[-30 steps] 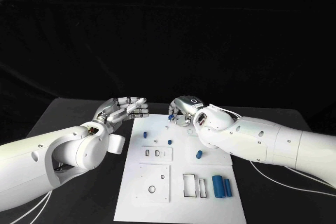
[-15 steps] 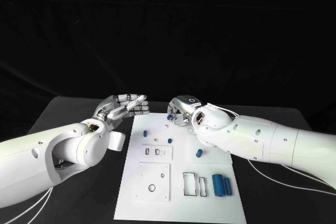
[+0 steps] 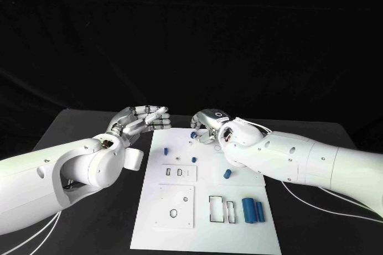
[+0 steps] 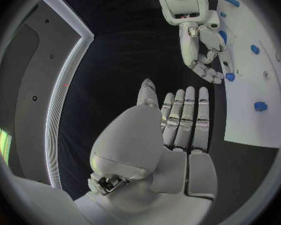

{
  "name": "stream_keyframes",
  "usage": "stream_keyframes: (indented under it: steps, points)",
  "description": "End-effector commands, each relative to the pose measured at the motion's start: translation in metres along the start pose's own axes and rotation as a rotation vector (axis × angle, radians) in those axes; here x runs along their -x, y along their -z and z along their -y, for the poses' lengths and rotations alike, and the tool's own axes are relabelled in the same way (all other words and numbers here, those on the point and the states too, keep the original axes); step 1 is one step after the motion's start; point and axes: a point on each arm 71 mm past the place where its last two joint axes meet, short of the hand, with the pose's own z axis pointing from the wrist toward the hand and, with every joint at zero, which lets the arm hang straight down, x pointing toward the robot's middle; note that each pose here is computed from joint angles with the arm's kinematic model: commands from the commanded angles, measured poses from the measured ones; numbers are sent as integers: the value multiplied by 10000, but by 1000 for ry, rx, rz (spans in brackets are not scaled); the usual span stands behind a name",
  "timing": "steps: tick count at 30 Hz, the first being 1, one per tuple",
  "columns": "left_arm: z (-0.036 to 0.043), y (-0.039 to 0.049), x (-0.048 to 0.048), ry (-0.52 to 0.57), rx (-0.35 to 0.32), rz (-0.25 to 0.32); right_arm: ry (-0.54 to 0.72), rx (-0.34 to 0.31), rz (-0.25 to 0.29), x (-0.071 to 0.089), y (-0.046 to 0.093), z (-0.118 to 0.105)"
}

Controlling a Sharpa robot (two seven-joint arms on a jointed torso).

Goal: Assemble the parts on the task board

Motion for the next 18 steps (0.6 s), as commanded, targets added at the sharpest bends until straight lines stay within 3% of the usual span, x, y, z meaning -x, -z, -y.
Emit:
stream_keyframes:
  steps: [1, 5, 11, 14, 18]
  points:
    - [18, -5, -19, 3, -8, -18, 3, -8, -4, 1, 33, 30]
    - [19, -2, -3, 1, -8, -14, -8, -14, 8, 41, 150, 103]
    - [19, 3, 44, -1, -6, -5, -55, -42, 39, 194, 439, 306]
    - [17, 2, 63, -2, -6, -1, -107, -77, 44, 281, 577, 432]
    - [13, -3, 88, -2, -5, 4, -218, -170, 4, 380, 788, 688]
